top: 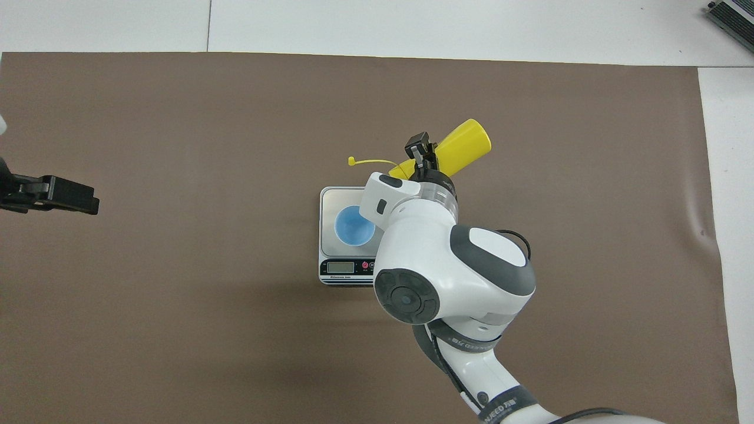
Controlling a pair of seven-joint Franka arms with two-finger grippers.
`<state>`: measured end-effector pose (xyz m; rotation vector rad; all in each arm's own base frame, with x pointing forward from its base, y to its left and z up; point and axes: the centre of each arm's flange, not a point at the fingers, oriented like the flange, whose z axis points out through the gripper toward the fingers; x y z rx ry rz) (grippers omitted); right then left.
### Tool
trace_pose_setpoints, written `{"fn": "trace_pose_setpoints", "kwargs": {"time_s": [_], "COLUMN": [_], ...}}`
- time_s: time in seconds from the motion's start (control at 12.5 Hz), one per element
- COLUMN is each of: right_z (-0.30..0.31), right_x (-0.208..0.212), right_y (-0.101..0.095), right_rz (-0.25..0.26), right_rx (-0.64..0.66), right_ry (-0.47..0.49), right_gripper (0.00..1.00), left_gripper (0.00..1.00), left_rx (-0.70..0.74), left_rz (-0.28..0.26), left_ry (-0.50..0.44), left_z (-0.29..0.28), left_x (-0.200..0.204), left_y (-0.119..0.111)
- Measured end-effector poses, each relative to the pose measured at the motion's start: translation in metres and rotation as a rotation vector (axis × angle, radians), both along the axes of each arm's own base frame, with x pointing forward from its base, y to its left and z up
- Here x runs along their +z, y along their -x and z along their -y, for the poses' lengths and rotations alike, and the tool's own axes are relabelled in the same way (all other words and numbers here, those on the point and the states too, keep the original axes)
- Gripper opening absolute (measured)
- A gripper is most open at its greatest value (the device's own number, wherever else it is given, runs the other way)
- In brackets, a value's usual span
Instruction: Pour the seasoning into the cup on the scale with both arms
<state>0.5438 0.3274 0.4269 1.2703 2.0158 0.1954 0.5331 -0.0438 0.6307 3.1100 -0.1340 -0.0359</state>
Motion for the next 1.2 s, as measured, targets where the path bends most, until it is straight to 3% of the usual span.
{"fn": "trace_pose_setpoints", "kwargs": {"time_s": [0.24,0.48,0.64,1.2], "right_z": [-0.021,-0.037,-0.043,-0.053], "right_x": [-0.015,-0.030,-0.042,-0.053], "right_y": [0.017,0.029,0.032,0.038], "right_rz": [0.058,0.097,0.165,0.203], "right_rx": [0.027,0.013,-0.014,-0.045], "right_ry": [0.162,0.237,0.288,0.273], "right_gripper": [0.52,0.52,0.52,0.52], "left_gripper": [1.00,1.00,1.00,1.00], "left_rx": [0.000,0.000,0.000,0.000], "left_rz": [0.000,0.000,0.000,0.000], "left_ry": [0.000,0.000,0.000,0.000], "left_z": [0.000,0.000,0.000,0.000], "left_x": [0.000,0.000,0.000,0.000], "left_y": [0.000,0.000,0.000,0.000]}}
